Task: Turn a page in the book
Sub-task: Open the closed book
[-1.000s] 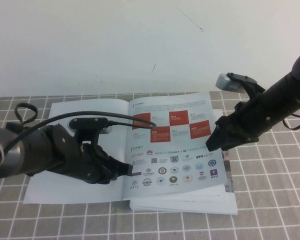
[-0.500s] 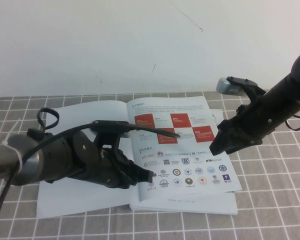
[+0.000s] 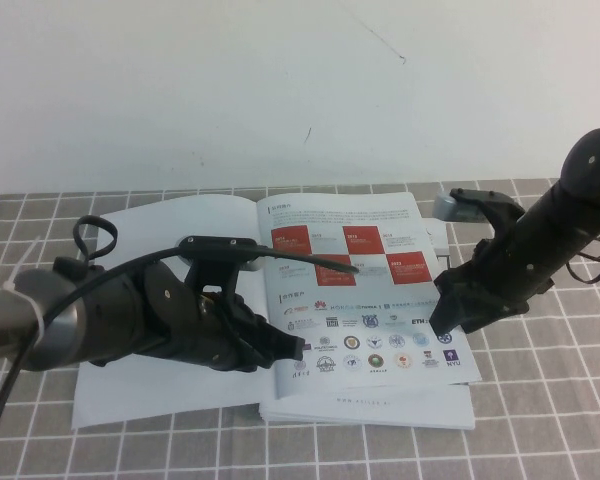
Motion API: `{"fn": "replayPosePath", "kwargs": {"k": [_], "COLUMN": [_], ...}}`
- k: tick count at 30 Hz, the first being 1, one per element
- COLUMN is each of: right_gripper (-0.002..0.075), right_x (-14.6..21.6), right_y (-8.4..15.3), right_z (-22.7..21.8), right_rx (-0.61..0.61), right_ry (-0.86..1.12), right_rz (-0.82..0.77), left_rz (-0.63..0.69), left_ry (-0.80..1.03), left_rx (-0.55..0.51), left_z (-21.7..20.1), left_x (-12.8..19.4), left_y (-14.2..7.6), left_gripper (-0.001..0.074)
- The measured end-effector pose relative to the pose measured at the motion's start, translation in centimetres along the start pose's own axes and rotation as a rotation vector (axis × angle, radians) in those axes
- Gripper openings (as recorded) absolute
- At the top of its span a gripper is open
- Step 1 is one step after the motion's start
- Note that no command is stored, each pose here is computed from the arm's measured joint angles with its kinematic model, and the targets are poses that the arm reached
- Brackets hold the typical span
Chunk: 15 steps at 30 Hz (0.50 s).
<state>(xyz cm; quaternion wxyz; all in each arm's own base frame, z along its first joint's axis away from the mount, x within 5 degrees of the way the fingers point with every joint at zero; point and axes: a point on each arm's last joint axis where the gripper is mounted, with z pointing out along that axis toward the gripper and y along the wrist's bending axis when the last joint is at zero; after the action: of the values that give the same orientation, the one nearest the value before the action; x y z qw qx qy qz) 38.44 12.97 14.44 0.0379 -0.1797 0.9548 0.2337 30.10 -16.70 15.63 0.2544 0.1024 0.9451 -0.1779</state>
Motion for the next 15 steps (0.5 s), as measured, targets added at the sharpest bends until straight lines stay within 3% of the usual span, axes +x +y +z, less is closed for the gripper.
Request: {"fn": "replayPosePath", "kwargs": {"k": [15], "right_gripper": [0.0372], "right_x": [-0.4], "right_y": [2.0], "right_z": [-1.7], "right_rx": [-0.154], "right_ry": [-0.064], "right_rz": [-0.022], "left_rz": [0.008], "left_ry": [-0.022], "left_rx": [-0.01], "left_z": [0.0], "left_x": [-0.2], "left_y": [0.1], "left_gripper": [-0.0002]}}
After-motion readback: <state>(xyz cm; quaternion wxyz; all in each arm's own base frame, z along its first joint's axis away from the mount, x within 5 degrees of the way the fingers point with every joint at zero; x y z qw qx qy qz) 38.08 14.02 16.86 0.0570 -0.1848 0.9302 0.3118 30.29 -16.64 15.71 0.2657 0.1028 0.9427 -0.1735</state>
